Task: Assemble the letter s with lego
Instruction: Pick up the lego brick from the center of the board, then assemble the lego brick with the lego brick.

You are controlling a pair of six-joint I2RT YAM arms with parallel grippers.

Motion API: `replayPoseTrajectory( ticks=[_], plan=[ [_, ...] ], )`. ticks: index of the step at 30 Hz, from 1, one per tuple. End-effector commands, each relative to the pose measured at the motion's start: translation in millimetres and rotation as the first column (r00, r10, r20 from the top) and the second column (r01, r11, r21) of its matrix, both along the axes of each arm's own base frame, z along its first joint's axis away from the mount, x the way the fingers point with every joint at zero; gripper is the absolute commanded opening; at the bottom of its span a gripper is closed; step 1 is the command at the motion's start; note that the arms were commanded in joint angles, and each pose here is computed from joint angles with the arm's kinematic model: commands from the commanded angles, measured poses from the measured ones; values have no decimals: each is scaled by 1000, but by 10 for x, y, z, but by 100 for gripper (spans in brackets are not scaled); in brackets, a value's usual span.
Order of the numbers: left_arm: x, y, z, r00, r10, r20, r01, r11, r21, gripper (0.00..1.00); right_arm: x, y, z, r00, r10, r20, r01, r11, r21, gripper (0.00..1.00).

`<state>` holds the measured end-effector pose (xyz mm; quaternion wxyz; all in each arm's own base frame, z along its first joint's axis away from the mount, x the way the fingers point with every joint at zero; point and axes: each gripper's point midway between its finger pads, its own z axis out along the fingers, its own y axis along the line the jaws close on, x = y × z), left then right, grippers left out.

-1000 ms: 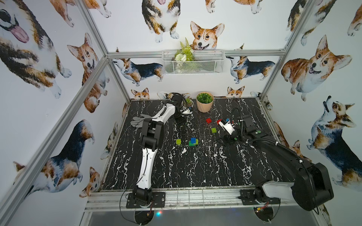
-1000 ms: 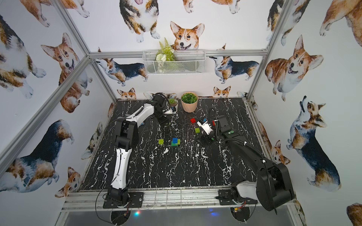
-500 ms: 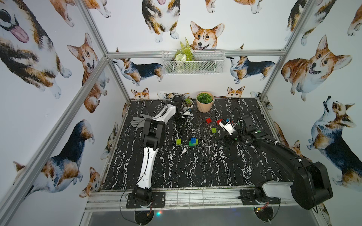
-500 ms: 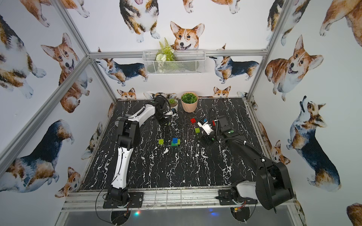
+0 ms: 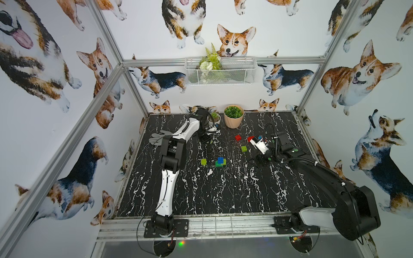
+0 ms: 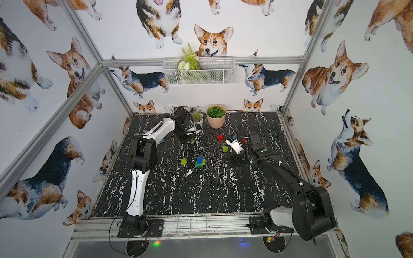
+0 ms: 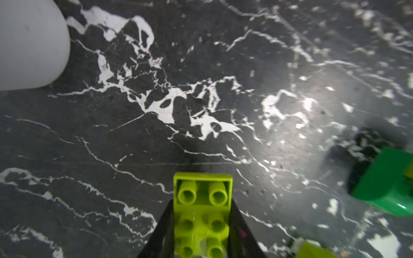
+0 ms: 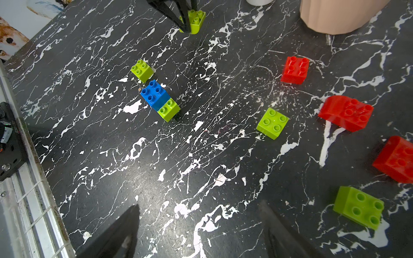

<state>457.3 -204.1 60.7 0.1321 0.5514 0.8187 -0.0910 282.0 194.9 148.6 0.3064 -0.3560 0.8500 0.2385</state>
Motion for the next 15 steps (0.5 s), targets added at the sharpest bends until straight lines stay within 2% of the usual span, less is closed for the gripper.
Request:
replayPoseTrajectory(
  ticks=[1,9,15],
  plan=[
    [-312,-32,201,988,-153,-9,153,988,-36,14,-3,17,60,1000,19,17,-19,1000,7,86],
    [-1002,35,498,949,-314,4,313,943,-112,14,-21,69,109,999,37,24,-38,998,43,85],
    [-1222,70,426,936,-353,7,351,929,-119,14,-40,92,145,999,44,24,-46,997,62,85]
  ],
)
